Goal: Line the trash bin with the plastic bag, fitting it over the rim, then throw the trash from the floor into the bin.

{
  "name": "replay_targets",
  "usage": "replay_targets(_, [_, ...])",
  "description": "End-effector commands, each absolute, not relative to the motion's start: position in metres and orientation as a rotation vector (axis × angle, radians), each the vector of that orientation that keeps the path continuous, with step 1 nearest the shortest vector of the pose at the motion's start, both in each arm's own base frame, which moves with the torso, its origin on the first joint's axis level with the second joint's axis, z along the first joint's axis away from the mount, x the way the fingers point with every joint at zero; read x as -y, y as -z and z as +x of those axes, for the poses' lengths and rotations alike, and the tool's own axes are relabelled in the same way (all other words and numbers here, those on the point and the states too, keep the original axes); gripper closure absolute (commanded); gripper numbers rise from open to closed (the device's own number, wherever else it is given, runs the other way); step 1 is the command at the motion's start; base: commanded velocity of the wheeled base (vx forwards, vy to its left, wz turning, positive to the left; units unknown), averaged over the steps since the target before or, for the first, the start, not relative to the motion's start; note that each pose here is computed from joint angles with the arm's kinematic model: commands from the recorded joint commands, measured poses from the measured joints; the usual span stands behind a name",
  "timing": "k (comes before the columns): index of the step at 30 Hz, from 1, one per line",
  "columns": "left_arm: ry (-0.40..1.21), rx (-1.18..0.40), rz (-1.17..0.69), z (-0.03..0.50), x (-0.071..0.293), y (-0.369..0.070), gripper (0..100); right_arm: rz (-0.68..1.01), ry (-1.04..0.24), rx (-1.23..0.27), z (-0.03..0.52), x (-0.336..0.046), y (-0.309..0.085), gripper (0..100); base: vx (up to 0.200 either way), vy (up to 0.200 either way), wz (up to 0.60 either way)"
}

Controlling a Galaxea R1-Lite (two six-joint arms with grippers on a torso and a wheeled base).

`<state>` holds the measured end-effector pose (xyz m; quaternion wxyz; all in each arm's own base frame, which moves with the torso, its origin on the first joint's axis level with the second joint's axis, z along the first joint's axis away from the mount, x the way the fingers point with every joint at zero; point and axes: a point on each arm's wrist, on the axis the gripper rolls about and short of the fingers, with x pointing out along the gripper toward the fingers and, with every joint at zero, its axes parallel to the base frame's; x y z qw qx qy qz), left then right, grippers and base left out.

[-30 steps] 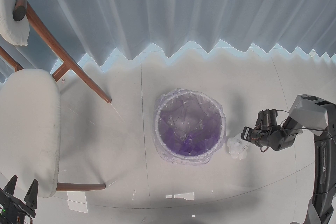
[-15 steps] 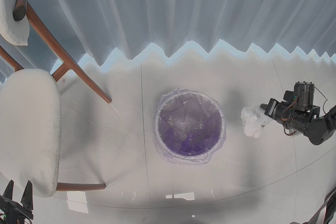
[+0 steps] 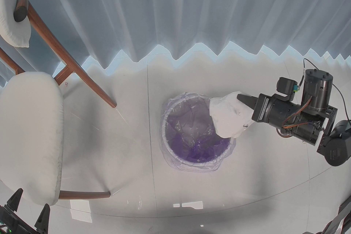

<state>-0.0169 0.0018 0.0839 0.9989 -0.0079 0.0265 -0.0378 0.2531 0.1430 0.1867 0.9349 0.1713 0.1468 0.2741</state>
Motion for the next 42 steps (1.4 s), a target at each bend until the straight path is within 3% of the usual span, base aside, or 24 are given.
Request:
replay_targets(1, [0.087, -0.092, 0.003, -0.016, -0.002, -0.077, 0, 0.292, -0.624, -0.320, 0.271, -0.175, -0.159, 100, 0.000, 0.000, 0.00])
replay_targets(25, [0.082, -0.089, -0.006, -0.016, -0.002, -0.077, 0, 0.124, -0.559, -0.257, 0.342, -0.188, -0.009, 100, 0.000, 0.000, 0.00])
replay_targets(38, [0.082, -0.089, -0.008, -0.016, -0.002, -0.077, 0, 0.141, -0.544, -0.171, 0.362, -0.199, -0.008, 100, 0.000, 0.000, 0.00])
replay_targets(39, [0.082, -0.089, -0.008, -0.016, -0.002, -0.077, 0, 0.141, -0.544, -0.171, 0.362, -0.199, -0.008, 0, 0.000, 0.000, 0.00])
replay_targets(42, [0.082, -0.089, -0.008, -0.016, -0.002, -0.077, 0, 0.157, -0.555, -0.144, 0.360, -0.201, -0.020, 0, 0.000, 0.000, 0.00])
